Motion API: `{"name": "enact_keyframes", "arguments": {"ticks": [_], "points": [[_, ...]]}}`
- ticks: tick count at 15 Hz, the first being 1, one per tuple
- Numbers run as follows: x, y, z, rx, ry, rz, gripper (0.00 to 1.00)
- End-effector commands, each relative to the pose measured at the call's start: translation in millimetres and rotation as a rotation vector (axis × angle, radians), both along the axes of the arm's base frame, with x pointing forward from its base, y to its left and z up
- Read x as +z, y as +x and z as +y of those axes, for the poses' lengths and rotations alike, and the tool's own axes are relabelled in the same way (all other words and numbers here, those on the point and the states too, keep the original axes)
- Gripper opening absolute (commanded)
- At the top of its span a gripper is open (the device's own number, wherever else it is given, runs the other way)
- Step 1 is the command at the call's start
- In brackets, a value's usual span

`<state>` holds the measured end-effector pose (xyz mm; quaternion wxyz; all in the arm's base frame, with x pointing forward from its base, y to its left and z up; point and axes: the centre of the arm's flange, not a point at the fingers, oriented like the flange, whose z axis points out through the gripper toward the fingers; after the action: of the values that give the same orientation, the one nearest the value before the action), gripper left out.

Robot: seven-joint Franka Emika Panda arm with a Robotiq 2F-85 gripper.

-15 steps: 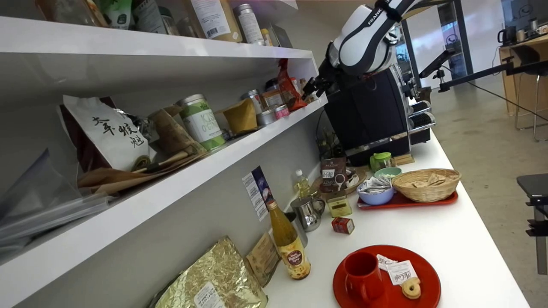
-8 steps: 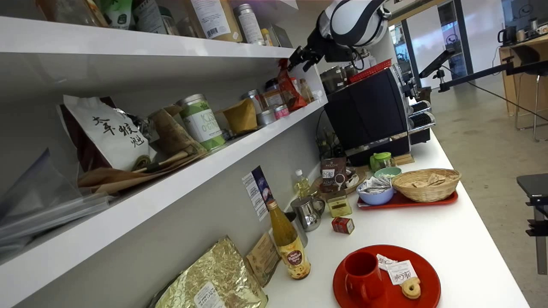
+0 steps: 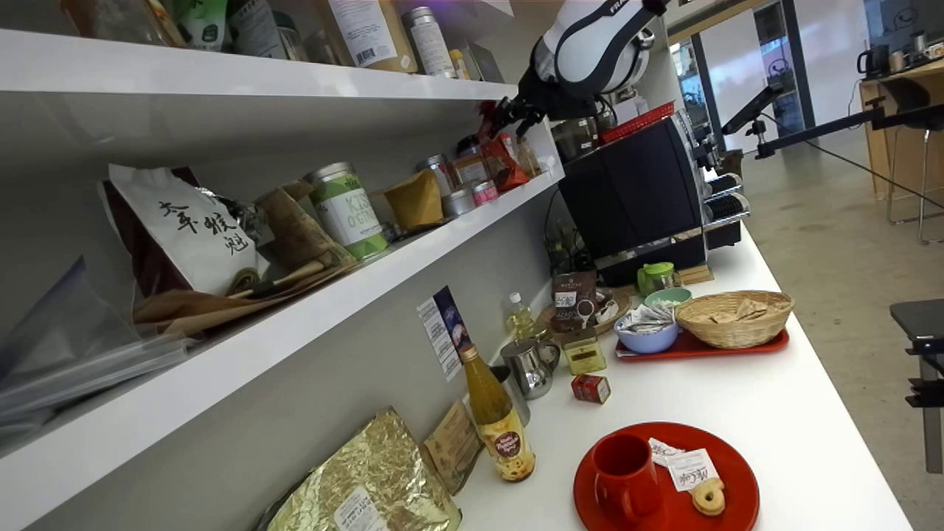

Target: Remove the orange packet from the bottom shelf and then put it on the counter

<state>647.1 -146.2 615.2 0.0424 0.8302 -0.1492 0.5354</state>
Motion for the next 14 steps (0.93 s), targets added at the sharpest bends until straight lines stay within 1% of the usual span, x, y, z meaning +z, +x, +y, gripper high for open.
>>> {"name": "enact_keyframes", "arguments": {"ticks": [1,4,5,6,8,11,14], "points": [[-4,36,8,-0.028,-0.001,0.030,1.00],[-12,51,11,-0.041,-0.009,0.043,1.00],[-14,56,11,-0.048,-0.013,0.047,0.75],[-14,58,12,-0.052,-0.015,0.050,0.73],[-15,59,13,-0.060,-0.018,0.060,0.60],[-14,54,15,-0.081,-0.025,0.095,0.35],[-9,43,16,-0.097,-0.043,0.117,0.13]]}}
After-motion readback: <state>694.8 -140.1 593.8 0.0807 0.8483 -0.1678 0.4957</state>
